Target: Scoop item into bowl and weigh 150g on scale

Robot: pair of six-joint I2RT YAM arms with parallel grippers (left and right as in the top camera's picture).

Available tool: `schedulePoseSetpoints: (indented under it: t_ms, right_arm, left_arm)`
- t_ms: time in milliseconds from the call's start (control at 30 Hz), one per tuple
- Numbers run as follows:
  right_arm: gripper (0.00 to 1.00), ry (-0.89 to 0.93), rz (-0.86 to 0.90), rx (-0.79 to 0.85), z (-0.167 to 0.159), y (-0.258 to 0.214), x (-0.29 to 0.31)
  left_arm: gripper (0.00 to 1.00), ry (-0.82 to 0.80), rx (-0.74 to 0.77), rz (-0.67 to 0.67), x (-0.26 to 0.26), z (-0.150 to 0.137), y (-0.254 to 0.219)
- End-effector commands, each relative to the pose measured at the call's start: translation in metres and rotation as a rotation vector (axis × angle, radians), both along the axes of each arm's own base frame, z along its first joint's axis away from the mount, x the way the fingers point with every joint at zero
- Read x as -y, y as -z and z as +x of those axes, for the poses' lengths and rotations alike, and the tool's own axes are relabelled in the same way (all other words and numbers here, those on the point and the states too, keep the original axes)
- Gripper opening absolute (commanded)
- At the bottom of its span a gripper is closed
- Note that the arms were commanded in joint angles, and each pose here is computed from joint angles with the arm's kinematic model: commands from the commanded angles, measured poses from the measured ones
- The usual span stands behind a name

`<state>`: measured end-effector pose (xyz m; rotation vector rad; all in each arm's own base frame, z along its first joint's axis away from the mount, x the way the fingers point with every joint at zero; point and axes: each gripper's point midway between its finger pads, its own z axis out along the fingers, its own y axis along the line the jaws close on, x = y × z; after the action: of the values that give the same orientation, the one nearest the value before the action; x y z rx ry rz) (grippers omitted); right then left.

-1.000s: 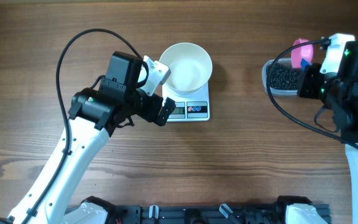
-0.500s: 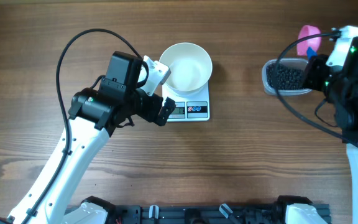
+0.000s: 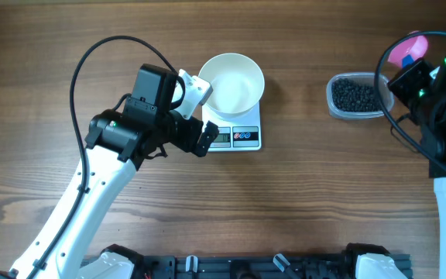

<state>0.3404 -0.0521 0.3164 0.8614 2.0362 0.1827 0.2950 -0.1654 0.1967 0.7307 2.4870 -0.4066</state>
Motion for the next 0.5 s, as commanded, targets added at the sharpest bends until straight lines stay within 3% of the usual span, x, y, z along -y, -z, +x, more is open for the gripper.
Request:
schedulePoseSetpoints:
  t_ms: [0,267,467]
  right_arm:
    - [0.04,0.071,0.025,0.020,0.001,-0.003,0.008]
    - [0.04,0.106,-0.004,0.015,0.000,-0.003,0.016]
    - [0.04,0.228,-0.131,0.008,-0.005,-0.008,0.044]
  left_arm:
    - [1.00,0.026,0.022,-0.015,0.005,0.000,-0.008]
    - [1.00,0.026,0.022,-0.014,0.005,0.001,-0.008]
    - [1.00,0.026,0.022,-0.015,0.005,0.001,-0.008]
